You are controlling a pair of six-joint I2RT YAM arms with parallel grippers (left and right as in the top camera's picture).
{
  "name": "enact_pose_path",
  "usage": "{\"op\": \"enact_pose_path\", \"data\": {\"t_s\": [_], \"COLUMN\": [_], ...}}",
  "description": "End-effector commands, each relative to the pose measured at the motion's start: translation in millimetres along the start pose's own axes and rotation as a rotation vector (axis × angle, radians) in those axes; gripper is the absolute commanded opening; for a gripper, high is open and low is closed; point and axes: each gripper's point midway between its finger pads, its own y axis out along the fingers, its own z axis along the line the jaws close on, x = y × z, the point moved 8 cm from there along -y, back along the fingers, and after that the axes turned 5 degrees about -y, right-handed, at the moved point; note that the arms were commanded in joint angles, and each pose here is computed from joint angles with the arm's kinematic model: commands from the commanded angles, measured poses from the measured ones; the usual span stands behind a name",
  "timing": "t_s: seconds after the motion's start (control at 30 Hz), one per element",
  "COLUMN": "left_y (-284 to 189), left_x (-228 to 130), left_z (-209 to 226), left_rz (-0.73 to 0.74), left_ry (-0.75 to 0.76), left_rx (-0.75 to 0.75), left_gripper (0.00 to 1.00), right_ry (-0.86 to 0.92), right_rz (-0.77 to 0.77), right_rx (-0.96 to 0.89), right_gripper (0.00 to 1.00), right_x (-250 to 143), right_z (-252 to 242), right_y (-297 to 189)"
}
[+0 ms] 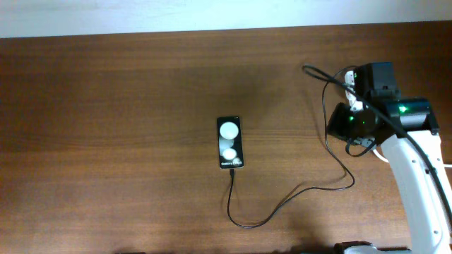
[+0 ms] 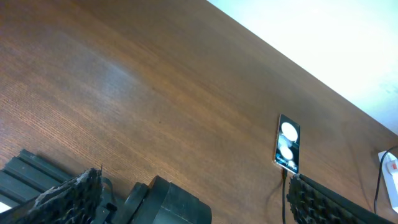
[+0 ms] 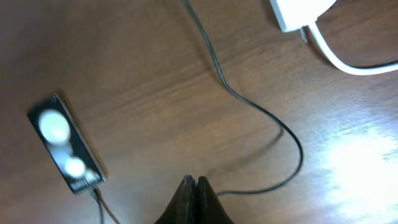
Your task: Plug charger to phone and switch on socket
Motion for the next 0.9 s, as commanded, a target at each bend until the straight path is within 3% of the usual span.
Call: {"op": "enact_pose_path", "data": {"t_s": [0.0,0.13,0.27,0.43,0.63,0.87], "left_y": [-1,-1,-1,-1,-1,-1], "left_x": [0,0,0,0,0,0], "left_z": [-1,-1,-1,-1,-1,-1], "left_rz": [-0.008,-0.008,-0.007,-0.007,-0.007,-0.007], "left_ry": [-0.011,-0.011,-0.011,-0.011,-0.011,-0.011], "left_rx": [0.002,0.002,0.002,0.002,0.002,0.002], "left_gripper": [0.99,0.99,0.99,0.99,0.99,0.99], "right_ry": [0.161,0.366,0.531,0.587,0.571,0.571], "right_rz": [-0.002,0.053,0.218,0.356,0.247,0.263], "right_rx": [0.003,-0.068,-0.042,-0.083,-0.073,-0.091], "right_gripper": [0.04,0.04,0.04,0.04,0.04,0.04], "right_x": [29,107,167,170,187,185], "right_z": [-15,-42,-82,-115,-118,-121], "right_y": [-5,-11,69,164,181,195]}}
